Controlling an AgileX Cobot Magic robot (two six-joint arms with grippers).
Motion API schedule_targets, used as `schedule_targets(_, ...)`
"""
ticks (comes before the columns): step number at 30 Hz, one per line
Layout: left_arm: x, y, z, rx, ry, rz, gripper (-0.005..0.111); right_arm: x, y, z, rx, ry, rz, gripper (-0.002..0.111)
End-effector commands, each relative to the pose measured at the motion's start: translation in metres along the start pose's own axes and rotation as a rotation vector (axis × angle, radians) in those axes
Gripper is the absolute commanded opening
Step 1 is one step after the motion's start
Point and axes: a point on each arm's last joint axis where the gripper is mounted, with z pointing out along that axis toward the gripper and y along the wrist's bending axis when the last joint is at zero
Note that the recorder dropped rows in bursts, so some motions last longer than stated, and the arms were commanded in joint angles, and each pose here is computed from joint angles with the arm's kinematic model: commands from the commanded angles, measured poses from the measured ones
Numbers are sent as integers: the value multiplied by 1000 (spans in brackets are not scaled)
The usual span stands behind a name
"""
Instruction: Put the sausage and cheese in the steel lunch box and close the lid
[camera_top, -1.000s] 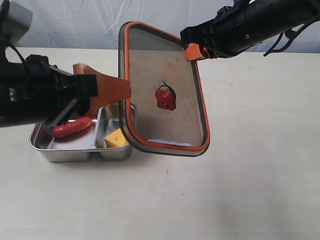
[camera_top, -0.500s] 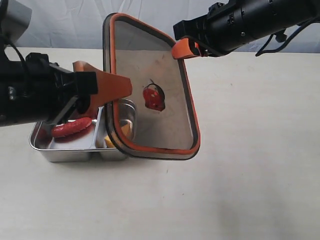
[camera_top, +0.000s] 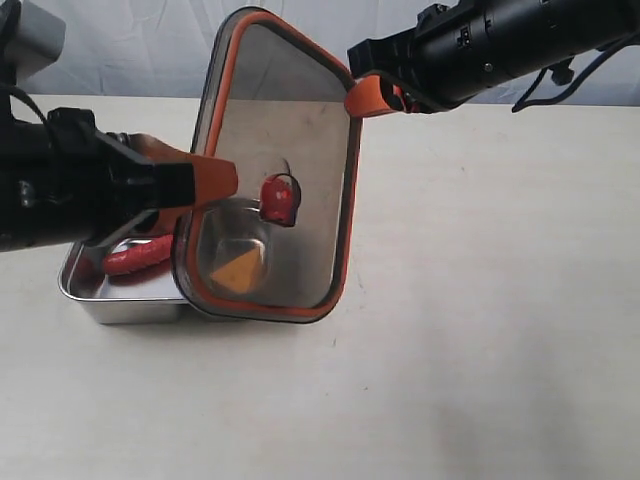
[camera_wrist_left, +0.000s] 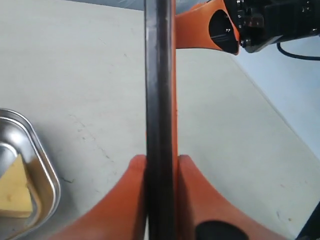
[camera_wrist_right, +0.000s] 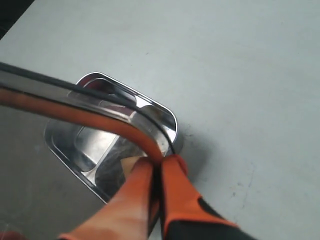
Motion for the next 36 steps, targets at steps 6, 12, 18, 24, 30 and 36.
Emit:
schedule_targets(6,-2,6,-1,-66,-26,148,0,0,3,-5,-12,7,-60,27)
schedule_targets(12,-3,8,-2,-99,-32,237,0,-2,2,-7,2,-13,-62,46)
schedule_targets(18,-20,9,-5,-203,-84,643,0,-13,19,-51,119,-141,-124,46)
schedule_targets(24,-21,22,-8,-307,30,1106,0,-6,46,-113,214,-189,-147,46)
schedule_targets(30,-18,36,-13,-392,212,1407,0,3,63,-137,188,-193,-139,46)
schedule_targets(36,-13,47,-15,-452,341,1663,0,17,69,-139,140,-129,-119,46)
